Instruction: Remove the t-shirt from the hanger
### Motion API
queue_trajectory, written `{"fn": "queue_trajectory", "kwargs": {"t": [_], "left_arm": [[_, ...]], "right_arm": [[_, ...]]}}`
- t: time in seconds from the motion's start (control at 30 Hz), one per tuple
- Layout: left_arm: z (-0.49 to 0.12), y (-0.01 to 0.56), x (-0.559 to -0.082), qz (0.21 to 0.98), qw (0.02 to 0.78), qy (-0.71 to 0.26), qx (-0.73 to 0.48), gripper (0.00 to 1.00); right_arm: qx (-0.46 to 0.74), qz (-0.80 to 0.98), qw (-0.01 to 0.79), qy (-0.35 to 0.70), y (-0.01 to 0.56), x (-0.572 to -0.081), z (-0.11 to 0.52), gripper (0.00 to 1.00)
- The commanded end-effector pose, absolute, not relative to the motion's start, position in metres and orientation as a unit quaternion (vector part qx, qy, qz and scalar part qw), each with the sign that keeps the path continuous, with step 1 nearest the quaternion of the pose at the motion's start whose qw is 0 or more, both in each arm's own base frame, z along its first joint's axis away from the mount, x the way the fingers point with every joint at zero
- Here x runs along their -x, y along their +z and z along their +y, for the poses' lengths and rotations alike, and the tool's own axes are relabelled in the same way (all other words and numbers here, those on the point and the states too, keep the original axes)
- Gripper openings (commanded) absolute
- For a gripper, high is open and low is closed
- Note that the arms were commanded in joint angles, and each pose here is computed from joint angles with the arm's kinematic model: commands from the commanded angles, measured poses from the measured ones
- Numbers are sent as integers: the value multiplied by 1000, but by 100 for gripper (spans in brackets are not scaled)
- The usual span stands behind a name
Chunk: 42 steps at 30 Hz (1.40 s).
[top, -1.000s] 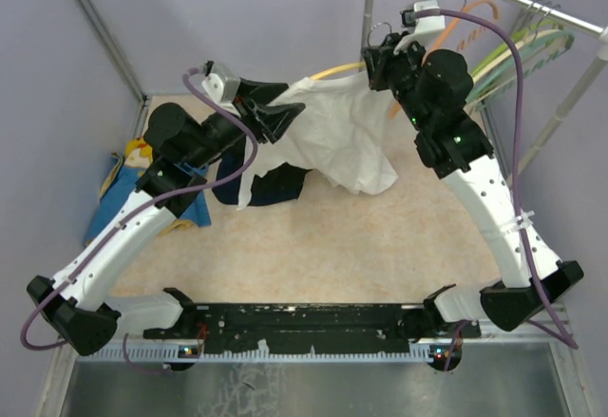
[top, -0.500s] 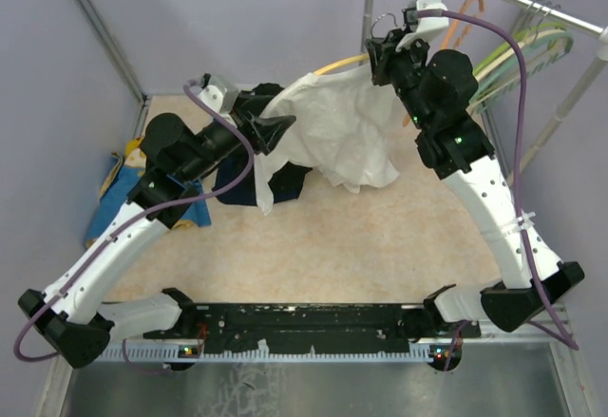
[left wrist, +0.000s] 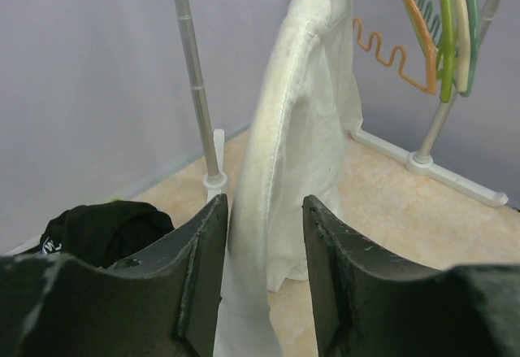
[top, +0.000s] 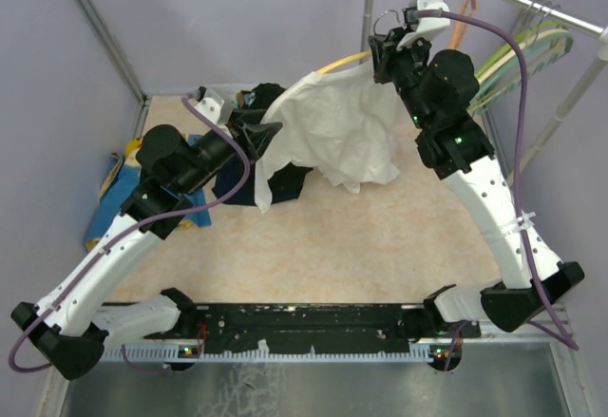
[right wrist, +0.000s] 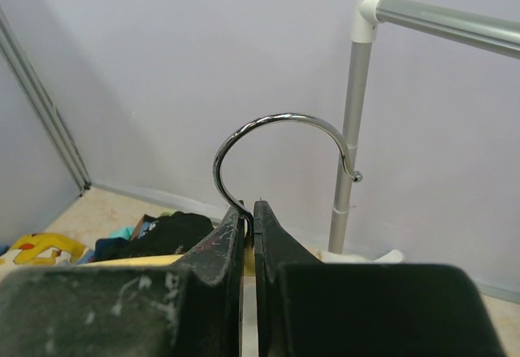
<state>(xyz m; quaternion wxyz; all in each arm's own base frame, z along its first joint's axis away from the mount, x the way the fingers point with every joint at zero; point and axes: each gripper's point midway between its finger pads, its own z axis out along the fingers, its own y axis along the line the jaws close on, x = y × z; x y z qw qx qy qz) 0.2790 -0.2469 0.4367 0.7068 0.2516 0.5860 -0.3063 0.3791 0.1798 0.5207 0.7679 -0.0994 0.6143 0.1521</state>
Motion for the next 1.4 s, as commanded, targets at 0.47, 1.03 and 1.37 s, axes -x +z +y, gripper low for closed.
{"fn": "queue_trajectory", "kwargs": {"t": [0.47,1.03,1.37], "left_arm": [[-228,393,-287,626,701,-258,-225,69],[-200,386,-284,632,719,-231,-171,0],[-165,373,-266,634,733,-220,-111,0]], "right_arm": [[70,512,841,163,606,-343,158,0],[55,507,849,137,609,-347,149,0],[45,497,861,98,620,-362,143,0]]}}
